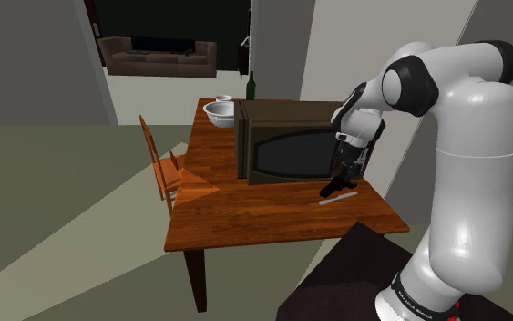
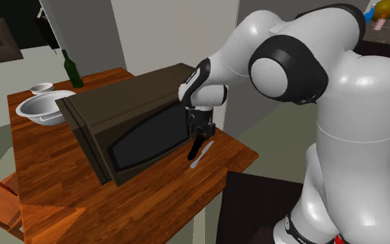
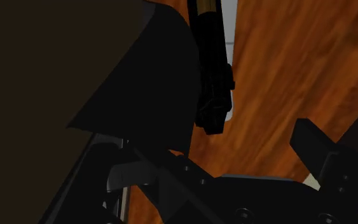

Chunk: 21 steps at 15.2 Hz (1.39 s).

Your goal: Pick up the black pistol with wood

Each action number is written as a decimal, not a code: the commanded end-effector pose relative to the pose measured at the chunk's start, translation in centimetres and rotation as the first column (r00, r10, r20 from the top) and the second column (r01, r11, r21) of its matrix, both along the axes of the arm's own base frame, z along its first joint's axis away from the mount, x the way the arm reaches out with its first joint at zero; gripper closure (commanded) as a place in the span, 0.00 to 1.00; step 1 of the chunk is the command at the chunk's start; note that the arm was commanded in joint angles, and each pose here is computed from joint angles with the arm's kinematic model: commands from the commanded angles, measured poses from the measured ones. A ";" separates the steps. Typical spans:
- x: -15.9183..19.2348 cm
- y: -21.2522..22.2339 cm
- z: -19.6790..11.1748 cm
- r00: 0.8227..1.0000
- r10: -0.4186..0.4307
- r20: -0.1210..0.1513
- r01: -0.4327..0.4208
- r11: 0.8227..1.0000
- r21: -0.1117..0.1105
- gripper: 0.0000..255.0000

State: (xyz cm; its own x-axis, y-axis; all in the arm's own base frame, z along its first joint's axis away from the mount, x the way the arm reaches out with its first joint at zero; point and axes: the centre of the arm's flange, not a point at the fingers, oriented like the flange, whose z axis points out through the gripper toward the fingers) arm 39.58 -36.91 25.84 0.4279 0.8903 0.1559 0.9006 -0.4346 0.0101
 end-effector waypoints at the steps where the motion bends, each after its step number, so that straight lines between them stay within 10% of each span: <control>1: 0.4 -0.7 -1.5 1.000 -0.003 0.005 0.004 0.998 -0.068 0.00; 7: 0.4 -0.7 -3.4 1.000 -0.003 0.005 0.004 0.998 -0.068 0.00; 8: 0.3 -0.7 -3.4 1.000 -0.003 0.005 0.004 0.998 -0.068 1.00; 21: 0.4 -0.7 -1.3 1.000 -0.003 0.005 0.004 0.998 -0.068 1.00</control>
